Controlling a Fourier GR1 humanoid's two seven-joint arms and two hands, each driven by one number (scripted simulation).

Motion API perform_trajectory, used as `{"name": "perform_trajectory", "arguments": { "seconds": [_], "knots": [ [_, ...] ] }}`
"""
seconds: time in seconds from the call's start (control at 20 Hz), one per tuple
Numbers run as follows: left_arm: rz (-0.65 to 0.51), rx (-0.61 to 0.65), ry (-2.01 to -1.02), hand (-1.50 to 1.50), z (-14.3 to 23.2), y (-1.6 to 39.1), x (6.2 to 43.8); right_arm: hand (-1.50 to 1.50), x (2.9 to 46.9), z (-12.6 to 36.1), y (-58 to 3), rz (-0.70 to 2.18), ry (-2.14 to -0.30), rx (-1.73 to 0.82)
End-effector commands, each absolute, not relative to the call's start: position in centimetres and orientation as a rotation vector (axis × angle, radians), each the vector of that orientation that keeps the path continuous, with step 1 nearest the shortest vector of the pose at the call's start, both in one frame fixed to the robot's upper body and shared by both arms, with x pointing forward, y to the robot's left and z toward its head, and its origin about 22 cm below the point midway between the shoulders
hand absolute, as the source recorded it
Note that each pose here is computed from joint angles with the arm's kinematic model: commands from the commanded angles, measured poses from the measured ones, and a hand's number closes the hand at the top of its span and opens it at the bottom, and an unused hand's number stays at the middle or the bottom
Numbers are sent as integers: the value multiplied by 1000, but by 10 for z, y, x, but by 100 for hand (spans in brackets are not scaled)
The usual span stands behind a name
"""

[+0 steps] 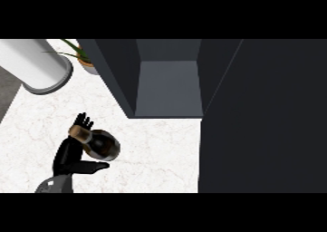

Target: Pick up the wine, place it into the cabinet and close the cabinet

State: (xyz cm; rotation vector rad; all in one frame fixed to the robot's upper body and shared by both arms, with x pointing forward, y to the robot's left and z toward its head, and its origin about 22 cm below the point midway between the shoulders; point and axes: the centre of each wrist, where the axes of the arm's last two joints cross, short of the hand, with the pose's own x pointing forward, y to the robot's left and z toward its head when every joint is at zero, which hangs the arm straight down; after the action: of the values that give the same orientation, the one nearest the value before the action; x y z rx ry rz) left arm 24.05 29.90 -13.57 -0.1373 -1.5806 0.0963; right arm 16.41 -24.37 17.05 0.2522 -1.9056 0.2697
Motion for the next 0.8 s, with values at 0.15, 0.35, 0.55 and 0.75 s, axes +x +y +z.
{"name": "perform_trajectory", "arguments": {
  "seconds": [0.15,0.35,0.55,0.75],
  "knots": [
    [190,-205,-1576,-150,-156,291,238,-150,156,161,-239,266,-1905,243],
    [191,-258,-1564,-150,-159,292,242,-150,162,147,-255,277,-1910,242],
    [195,-259,-1581,-150,-162,285,237,-150,160,180,-226,261,-1909,262],
    [203,-297,-1572,150,-171,268,233,-150,165,167,-236,270,-1904,250]
  ]
}}
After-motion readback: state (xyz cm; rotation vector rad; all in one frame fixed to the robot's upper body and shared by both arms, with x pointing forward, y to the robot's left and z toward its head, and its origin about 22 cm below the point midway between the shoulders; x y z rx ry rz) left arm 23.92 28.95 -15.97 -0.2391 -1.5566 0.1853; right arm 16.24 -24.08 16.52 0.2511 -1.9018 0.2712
